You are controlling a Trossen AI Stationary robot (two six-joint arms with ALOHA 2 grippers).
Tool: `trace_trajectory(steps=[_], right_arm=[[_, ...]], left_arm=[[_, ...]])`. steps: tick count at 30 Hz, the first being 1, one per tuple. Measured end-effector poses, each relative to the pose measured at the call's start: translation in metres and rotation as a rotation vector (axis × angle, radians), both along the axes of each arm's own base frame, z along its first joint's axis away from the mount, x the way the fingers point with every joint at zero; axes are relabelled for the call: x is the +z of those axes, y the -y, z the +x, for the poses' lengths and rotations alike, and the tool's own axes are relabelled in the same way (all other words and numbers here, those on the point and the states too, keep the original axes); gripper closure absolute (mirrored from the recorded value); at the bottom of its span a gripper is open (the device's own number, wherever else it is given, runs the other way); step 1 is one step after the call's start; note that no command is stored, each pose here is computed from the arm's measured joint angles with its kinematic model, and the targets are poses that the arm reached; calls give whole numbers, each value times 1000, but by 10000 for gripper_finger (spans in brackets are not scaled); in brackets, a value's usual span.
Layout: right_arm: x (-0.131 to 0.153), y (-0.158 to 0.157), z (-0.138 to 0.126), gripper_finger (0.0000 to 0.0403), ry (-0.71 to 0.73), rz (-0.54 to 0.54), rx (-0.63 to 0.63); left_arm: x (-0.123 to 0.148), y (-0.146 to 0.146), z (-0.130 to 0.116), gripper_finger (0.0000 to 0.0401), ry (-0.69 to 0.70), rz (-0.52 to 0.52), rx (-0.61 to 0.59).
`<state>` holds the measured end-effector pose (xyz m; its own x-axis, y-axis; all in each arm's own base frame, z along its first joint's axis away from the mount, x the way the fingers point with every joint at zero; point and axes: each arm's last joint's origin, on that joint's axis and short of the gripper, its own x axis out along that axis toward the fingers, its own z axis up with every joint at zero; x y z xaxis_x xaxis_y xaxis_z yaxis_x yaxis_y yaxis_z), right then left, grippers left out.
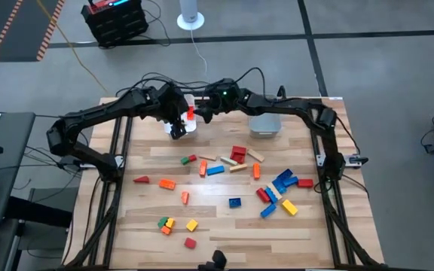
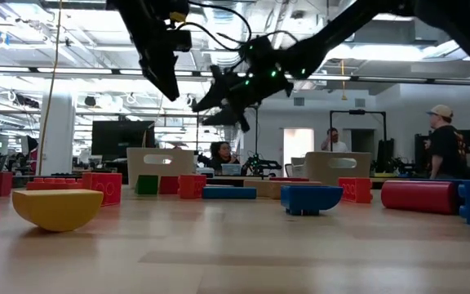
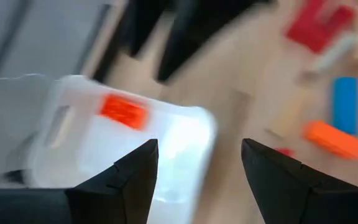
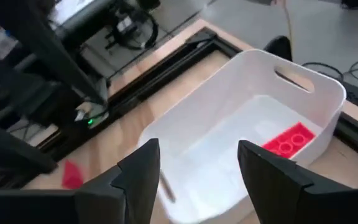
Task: Sort blocks by size
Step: Put the green triangle wooden block into the gray bin
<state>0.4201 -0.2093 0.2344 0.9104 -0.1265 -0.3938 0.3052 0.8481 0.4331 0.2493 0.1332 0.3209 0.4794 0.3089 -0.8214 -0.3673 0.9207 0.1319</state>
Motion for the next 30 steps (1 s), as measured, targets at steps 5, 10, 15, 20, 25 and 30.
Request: trace_trajectory(steps=[5,10,15,20,25,30], right_arm=[[33,-17,-33,159,-199,-97,83],[67,-38,-77,159,-355,-201,103],[68,-57,-119,159,-413,-202,90],[57,-74,-148,159,-421,-156,47],[49,-91,-169,159,-447,-153,-8],[49,-102,-186,159,-420,-129,-42]], left_arm=[[-14,17,3,177,14,-190,-26],[-32,53,15,177,-20,-256,-81],[-57,86,22,177,-36,-240,-76],[-77,97,24,177,4,-220,4],[-102,110,19,177,-67,-146,57],[-119,119,19,177,-78,-106,79]])
